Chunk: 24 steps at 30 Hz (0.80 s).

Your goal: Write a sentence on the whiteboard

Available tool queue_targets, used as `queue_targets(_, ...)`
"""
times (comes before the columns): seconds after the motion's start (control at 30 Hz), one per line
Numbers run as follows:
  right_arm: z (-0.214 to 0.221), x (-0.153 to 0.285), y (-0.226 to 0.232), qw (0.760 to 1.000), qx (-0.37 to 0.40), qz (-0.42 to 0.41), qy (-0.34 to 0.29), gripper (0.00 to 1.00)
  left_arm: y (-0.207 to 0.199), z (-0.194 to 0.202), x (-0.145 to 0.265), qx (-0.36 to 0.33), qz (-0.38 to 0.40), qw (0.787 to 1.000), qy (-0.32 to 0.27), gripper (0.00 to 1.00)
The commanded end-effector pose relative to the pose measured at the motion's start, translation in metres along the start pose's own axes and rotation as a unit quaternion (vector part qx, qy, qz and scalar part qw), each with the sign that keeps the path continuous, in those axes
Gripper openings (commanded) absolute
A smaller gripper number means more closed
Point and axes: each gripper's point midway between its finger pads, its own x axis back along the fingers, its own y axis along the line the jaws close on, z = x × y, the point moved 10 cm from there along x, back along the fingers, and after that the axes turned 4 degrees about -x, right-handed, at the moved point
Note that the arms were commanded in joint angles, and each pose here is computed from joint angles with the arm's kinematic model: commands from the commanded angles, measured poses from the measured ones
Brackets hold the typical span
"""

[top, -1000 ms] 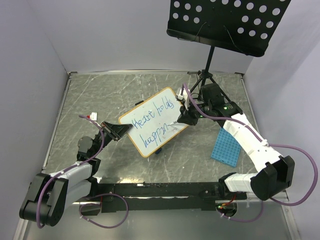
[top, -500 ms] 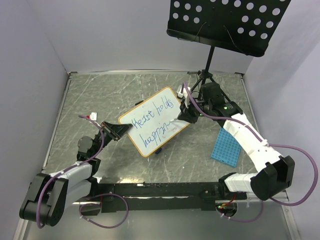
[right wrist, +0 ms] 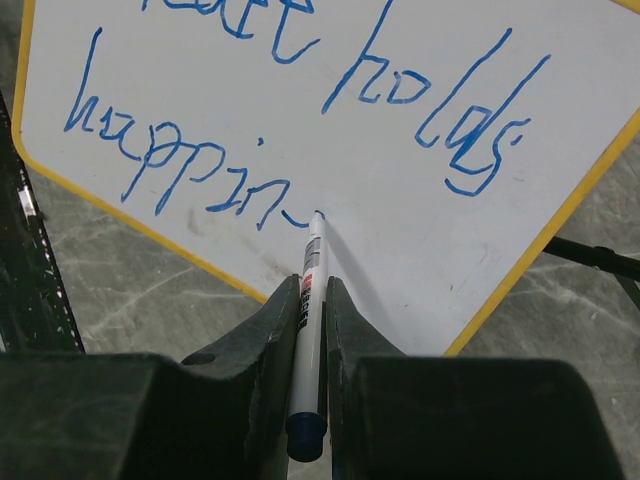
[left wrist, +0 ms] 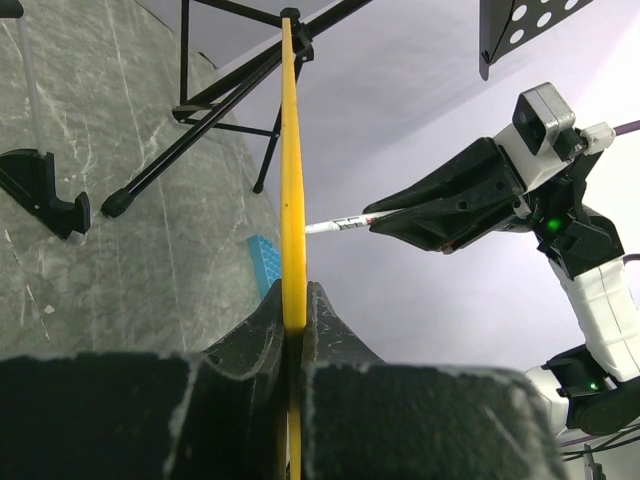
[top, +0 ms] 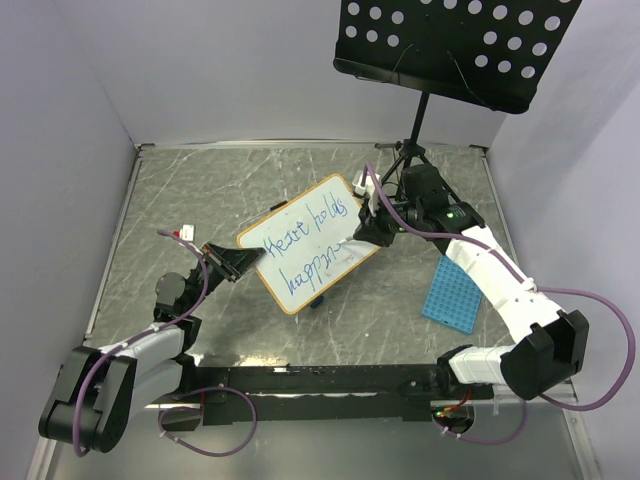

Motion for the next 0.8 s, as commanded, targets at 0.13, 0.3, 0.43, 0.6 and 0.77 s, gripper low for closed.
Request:
queue_targets(0.13, -0.017, 0.000, 0.003, 0.999, 0.024, -0.021, -0.023, 0.00, -0.030, -0.015, -0.005, -0.029, 0.088, 0.995, -0.035, 0.01)
queue_targets(0.3, -0.014, 0.000, 0.006, 0.999, 0.029, -0.031, -0.011, 0.00, -0.030, -0.016, -0.005, -0.030, 0.087, 0.995, -0.036, 0.01)
queue_targets(0.43, -0.009, 0.000, 0.008, 0.999, 0.029, -0.038, -0.003, 0.00, -0.029, -0.016, -0.006, -0.030, 0.085, 0.995, -0.036, 0.01)
queue_targets(0.6, -0.006, 0.002, 0.010, 0.999, 0.031, -0.037, 0.001, 0.00, -0.030, -0.017, -0.007, -0.031, 0.087, 0.995, -0.036, 0.01)
queue_targets(0.77, -0.002, 0.003, 0.011, 0.999, 0.030, -0.033, 0.009, 0.00, -0.030, -0.017, -0.007, -0.031, 0.087, 0.995, -0.036, 0.01)
